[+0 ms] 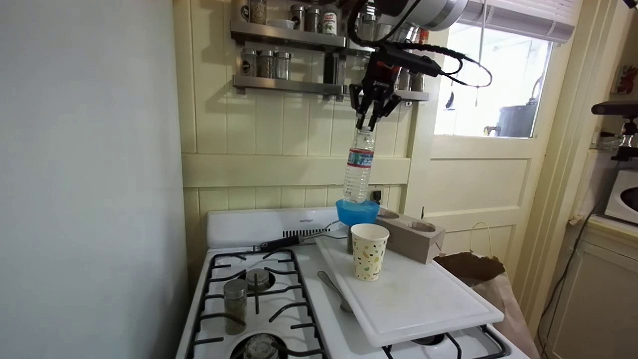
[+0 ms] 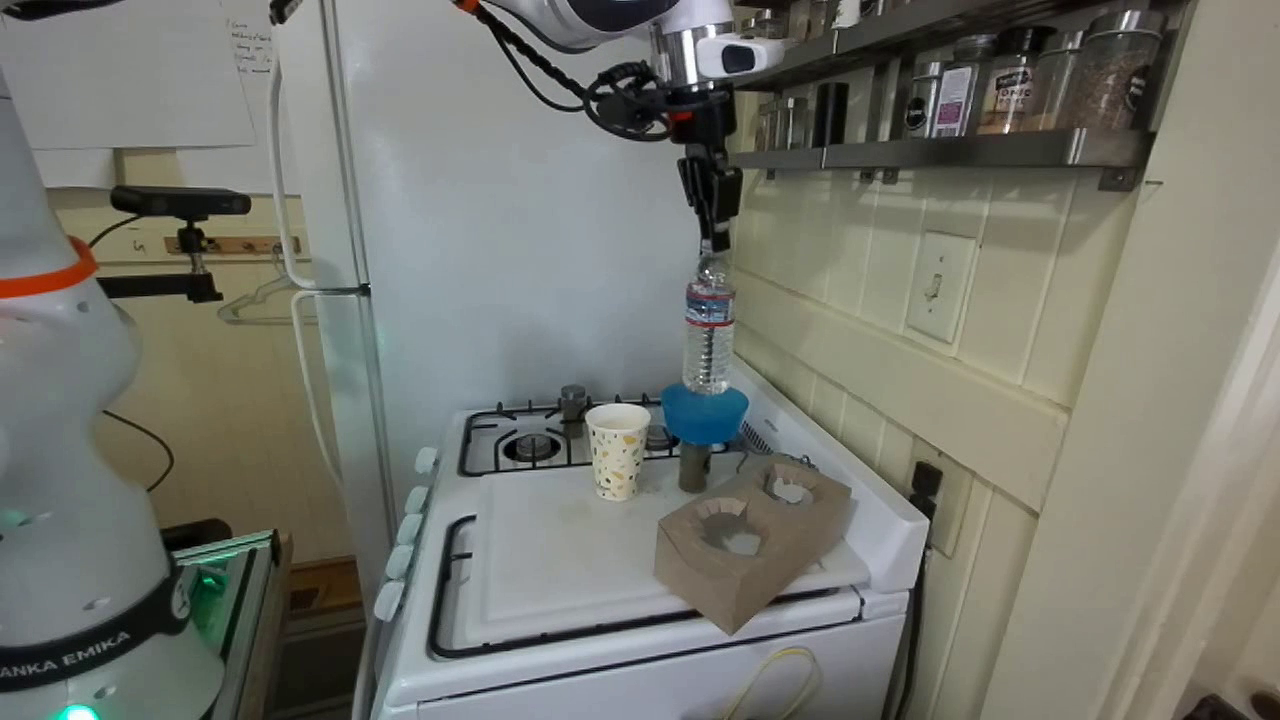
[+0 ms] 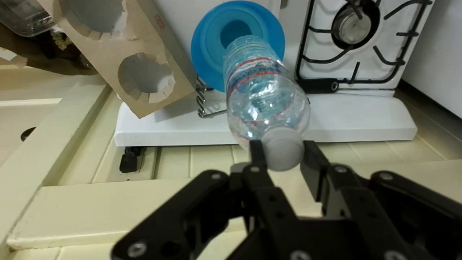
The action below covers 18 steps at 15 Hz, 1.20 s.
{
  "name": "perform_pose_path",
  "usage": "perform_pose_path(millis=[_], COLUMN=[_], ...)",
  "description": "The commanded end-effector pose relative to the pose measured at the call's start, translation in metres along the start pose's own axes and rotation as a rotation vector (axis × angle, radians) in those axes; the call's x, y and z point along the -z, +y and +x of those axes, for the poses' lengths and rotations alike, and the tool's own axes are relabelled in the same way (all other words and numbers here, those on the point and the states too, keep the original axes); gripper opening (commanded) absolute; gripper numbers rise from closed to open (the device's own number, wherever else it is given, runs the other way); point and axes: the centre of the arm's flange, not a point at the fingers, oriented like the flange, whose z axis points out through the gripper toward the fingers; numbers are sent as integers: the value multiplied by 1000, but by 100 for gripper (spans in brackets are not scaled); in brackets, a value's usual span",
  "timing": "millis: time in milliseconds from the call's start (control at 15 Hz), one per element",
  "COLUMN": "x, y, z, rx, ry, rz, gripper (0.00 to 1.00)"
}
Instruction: Put the water bottle inside the bowl
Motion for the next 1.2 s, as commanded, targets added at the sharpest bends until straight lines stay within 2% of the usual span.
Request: perform_pose_path(millis=[0,1133], x=[-7,-21], y=[-9,0], z=[-3,-7], rx=[-8,-98], ry=[3,-12], rz=[1,-38], gripper=[8,8])
